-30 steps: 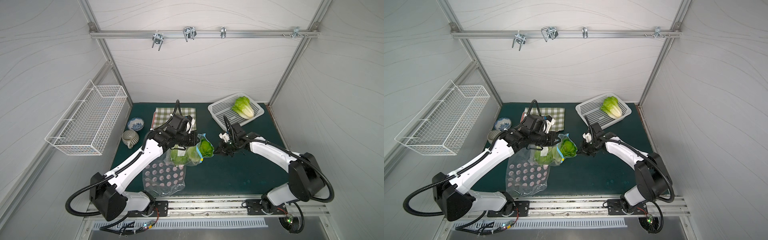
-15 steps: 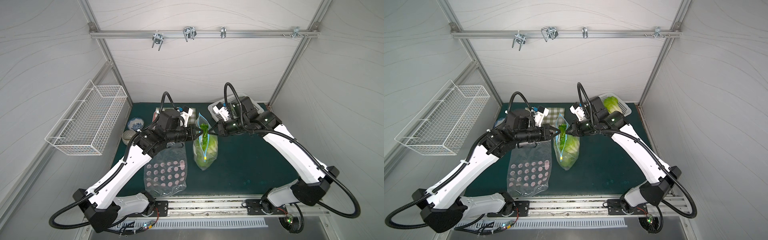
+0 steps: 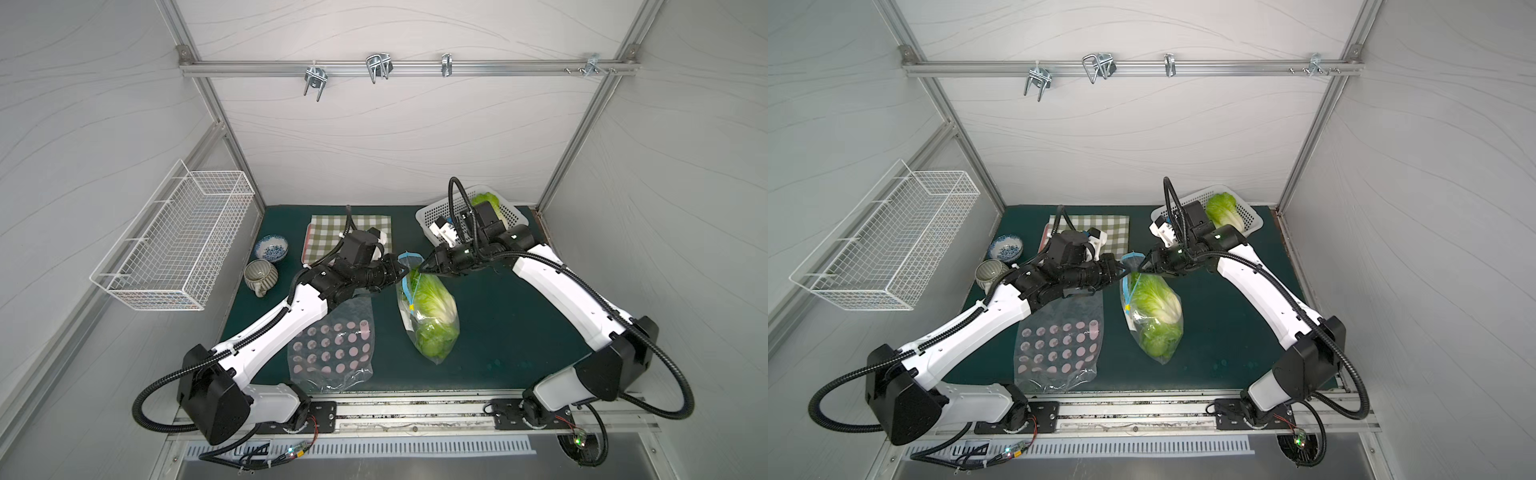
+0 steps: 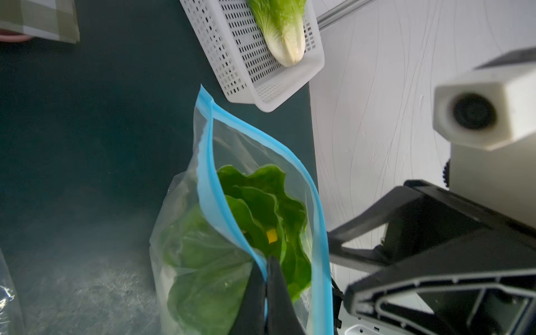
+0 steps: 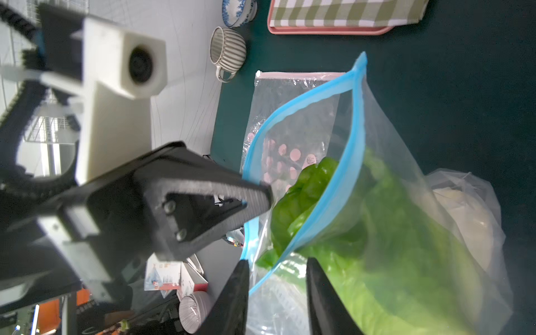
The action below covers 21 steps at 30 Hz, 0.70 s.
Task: Put the chinese cabbages into a zipper bag and zip it
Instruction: Adjust the zipper food storage bag at the center of the board.
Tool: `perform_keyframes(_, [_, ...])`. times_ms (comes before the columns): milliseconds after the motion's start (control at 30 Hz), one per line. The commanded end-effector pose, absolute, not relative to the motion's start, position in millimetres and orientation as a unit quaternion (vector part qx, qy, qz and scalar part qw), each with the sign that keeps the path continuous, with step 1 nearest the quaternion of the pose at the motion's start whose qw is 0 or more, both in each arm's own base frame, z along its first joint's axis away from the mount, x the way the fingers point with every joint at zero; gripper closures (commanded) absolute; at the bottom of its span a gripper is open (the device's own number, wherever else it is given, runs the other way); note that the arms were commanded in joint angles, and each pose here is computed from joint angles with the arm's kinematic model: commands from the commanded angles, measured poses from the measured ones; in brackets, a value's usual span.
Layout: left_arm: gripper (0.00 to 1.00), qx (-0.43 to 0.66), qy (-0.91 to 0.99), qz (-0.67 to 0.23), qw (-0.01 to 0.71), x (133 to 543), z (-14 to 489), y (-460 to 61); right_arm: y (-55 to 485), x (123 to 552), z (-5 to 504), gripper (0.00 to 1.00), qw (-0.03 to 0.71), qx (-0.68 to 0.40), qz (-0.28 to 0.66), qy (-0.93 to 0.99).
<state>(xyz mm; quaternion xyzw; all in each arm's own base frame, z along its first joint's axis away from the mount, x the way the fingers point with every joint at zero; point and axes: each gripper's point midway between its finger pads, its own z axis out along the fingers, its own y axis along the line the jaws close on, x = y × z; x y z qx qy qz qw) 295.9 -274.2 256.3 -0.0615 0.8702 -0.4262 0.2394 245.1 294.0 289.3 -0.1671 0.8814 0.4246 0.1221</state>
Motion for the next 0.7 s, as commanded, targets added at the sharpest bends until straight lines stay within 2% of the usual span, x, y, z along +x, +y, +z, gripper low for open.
perform_keyframes(0, [1.00,-0.067,0.838,-0.459,0.287,305,298,-272,268,218,317,0.48,0.166,-0.174,0.412,0.879])
perform_keyframes(133, [1.00,-0.069,0.837,-0.462,0.286,304,299,-271,251,187,297,0.36,0.221,-0.200,0.320,0.899])
perform_keyframes(233, [1.00,-0.069,0.833,-0.469,0.287,303,303,-272,253,168,280,0.34,0.280,-0.216,0.263,0.897])
perform_keyframes(333, [1.00,-0.069,0.831,-0.469,0.291,301,306,-270,262,155,279,0.34,0.321,-0.233,0.241,0.886])
perform_keyframes(533, [1.00,-0.069,0.833,-0.466,0.290,301,305,-269,299,161,278,0.34,0.343,-0.278,0.201,0.874])
perform_keyframes(600, [1.00,-0.069,0.832,-0.469,0.288,300,307,-270,305,168,271,0.37,0.347,-0.279,0.181,0.877])
perform_keyframes(667, [1.00,-0.069,0.831,-0.470,0.288,300,308,-269,309,176,266,0.43,0.355,-0.281,0.159,0.878])
